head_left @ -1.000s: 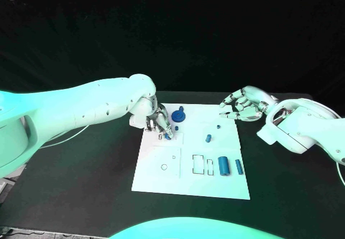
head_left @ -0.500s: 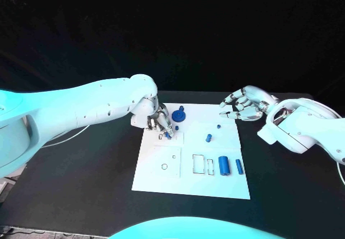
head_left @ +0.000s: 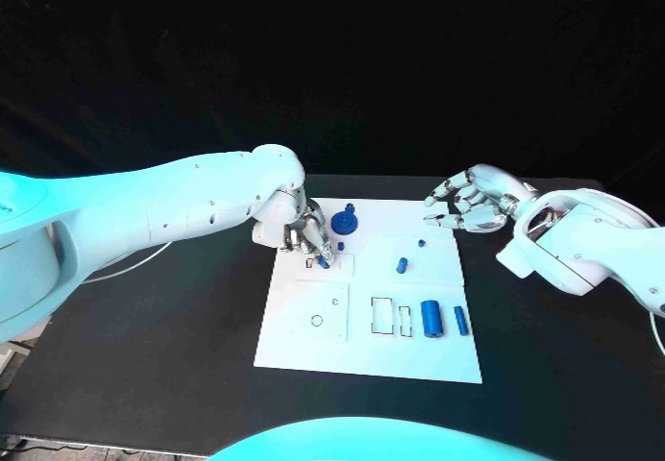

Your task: Assemble the parts on the task board

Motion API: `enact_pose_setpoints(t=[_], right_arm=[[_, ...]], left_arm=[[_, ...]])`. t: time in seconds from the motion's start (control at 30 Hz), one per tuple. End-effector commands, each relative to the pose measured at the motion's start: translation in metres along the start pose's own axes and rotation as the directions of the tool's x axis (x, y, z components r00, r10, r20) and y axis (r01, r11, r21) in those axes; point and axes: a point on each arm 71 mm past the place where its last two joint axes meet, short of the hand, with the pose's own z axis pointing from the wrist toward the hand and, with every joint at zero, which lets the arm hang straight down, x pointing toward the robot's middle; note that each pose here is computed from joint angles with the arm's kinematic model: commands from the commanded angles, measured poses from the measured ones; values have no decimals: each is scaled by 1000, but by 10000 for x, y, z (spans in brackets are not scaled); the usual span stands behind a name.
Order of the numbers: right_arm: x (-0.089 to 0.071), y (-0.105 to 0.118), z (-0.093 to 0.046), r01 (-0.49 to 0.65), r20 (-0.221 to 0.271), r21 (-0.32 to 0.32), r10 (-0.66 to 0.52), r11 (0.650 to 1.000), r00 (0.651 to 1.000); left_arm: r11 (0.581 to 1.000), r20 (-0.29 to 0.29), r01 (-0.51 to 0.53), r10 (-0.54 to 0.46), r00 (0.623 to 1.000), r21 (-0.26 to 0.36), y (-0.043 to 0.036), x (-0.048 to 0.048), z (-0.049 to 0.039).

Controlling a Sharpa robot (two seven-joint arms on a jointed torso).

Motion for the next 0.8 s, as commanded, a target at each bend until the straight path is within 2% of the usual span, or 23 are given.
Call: enact_pose_setpoints(t=[0.03,0.43,0.8], right_arm=[[11,5,-1,10,-13,-9,-10,1000,1000],[16,16,4,10,-12,-13,-10,1000,1000],[17,15,3,11,-14,-13,-11,1000,1000]], left_arm=[[1000,-6,-12,12,1000,-18,27,19,26],[1000,10,-12,12,1000,-17,-4,16,30],[998,3,-60,60,998,-30,-31,49,35]])
